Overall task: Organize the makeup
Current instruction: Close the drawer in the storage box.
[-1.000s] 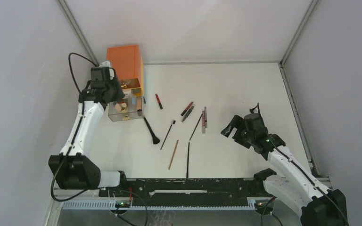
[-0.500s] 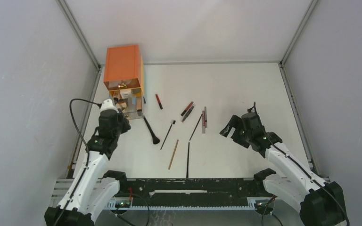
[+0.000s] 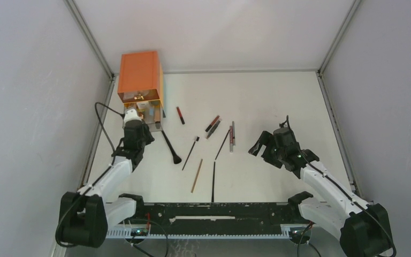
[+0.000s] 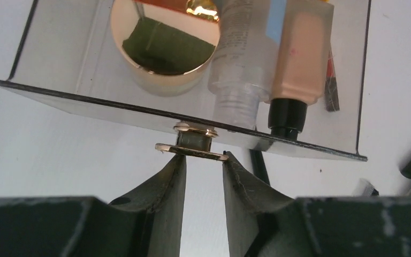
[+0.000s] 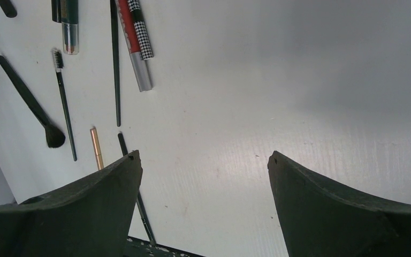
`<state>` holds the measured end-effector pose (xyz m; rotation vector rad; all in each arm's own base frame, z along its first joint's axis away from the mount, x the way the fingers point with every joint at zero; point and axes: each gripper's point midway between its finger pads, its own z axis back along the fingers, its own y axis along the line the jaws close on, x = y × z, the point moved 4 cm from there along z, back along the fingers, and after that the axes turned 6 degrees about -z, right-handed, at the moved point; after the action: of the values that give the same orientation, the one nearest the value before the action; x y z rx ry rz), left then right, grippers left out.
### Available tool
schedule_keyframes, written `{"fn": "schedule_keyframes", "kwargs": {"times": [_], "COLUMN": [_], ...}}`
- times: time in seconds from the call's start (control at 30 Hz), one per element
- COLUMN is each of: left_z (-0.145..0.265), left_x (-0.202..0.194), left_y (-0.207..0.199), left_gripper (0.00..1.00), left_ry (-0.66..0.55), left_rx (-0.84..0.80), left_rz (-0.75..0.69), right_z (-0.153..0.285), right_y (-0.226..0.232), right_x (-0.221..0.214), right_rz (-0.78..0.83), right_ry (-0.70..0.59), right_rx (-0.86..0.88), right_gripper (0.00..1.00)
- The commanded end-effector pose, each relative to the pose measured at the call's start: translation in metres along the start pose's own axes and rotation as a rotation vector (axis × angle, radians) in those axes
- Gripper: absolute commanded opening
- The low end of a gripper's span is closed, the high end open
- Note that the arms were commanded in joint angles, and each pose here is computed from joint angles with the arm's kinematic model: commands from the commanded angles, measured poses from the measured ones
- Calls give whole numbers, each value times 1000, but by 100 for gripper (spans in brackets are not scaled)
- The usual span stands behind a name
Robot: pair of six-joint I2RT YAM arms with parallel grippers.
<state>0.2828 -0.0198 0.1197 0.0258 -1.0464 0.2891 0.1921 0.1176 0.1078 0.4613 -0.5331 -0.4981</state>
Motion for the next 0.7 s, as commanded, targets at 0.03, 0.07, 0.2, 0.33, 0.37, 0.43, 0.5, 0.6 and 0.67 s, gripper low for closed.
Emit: {"fn": "schedule_keyframes", "kwargs": {"times": [0.03, 0.07, 0.2, 0.33, 0.37, 0.43, 0.5, 0.6, 0.67], "left_z": [-19, -24, -40, -51, -45, -27, -6, 25, 41], "left_x": [105, 109, 158, 177, 179, 181, 185, 196, 205], "left_y": [-27, -28, -50, -63, -66, -68, -66, -50, -32], "left_gripper": [34, 34, 34, 31, 31, 31, 31, 31, 40], "left_ry": [-252, -246, -318, -267, -263, -277, -314, -386, -405], "left_rx": [-16, -8, -57, -97, -123, -171, -194, -141, -50], "left_rz": [-79, -98, -145, -209, -212, -212, -203, -181, -130], "right_z": [-2, -2, 2, 7, 9, 11, 10, 7, 5], "right_y": [11, 11, 7, 2, 0, -2, -1, 3, 8], "right_x": [4, 4, 4, 5, 5, 6, 7, 8, 9], "right_rz": [24, 24, 19, 18, 17, 16, 14, 17, 15], "right_ry": [-8, -8, -18, -34, -42, -54, -58, -50, -45], "right_rx": [52, 52, 37, 18, 10, 1, 3, 24, 48], "right_gripper": [94, 94, 94, 94, 94, 94, 94, 94, 94]}}
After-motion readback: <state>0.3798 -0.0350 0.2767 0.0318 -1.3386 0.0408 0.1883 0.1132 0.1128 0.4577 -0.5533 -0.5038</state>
